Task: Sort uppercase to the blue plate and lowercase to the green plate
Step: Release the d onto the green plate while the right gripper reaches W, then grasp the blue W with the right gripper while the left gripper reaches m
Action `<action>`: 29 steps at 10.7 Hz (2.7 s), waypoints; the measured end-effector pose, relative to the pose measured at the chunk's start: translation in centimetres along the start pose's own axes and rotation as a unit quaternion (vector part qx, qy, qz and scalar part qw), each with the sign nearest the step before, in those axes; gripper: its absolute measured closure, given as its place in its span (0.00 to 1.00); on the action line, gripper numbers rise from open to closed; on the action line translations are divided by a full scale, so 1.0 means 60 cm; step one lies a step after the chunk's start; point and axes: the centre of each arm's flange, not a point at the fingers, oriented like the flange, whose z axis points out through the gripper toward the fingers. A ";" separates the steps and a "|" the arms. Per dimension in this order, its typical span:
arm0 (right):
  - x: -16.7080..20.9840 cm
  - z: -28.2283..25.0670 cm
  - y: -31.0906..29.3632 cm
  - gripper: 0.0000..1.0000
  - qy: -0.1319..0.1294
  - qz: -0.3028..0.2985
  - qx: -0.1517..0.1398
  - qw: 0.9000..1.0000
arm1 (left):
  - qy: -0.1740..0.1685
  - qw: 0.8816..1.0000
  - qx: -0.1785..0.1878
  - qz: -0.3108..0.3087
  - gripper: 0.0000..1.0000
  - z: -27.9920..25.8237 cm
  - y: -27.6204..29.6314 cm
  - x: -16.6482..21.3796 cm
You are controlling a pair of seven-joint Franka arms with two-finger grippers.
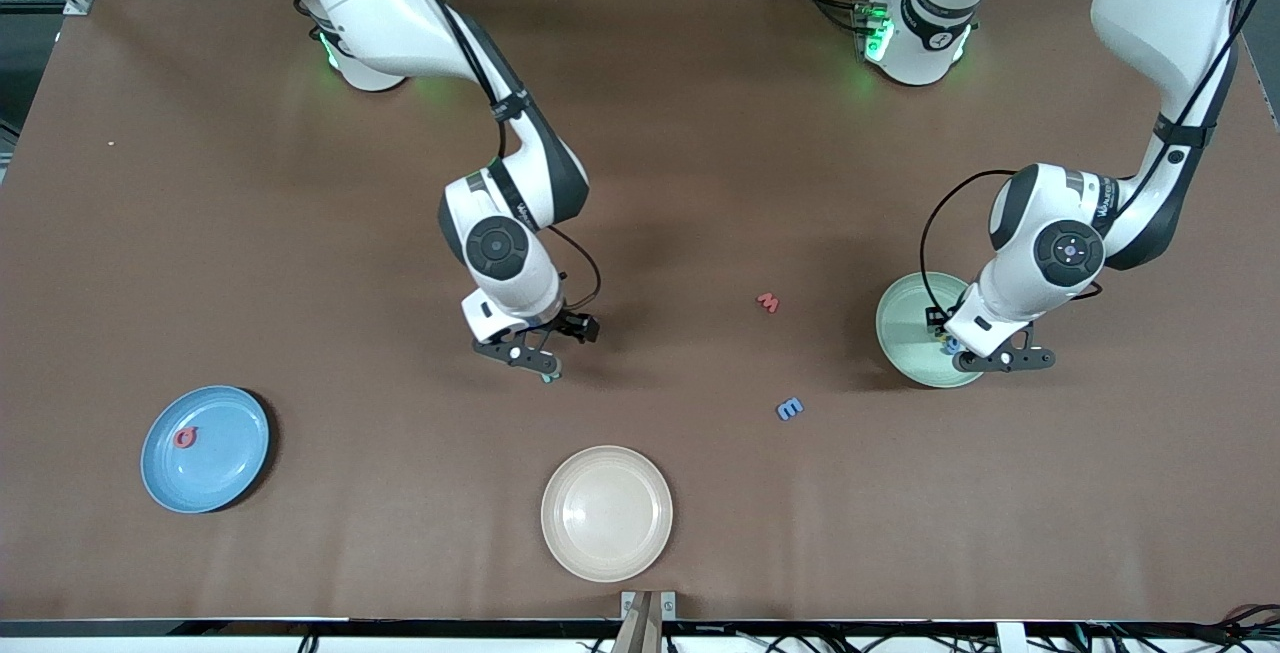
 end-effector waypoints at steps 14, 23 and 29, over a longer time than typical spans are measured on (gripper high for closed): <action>-0.059 0.079 -0.046 0.42 0.024 -0.008 0.002 1.000 | 0.053 0.988 -0.046 -0.138 0.34 -0.079 0.150 0.054; 0.166 -0.075 0.148 0.65 0.047 -0.032 -0.066 0.996 | 0.056 0.973 -0.063 -0.214 0.19 -0.097 0.172 0.085; 0.388 -0.128 0.554 0.65 0.007 -0.132 -0.081 0.988 | 0.074 0.967 -0.076 -0.233 0.00 -0.131 0.181 0.103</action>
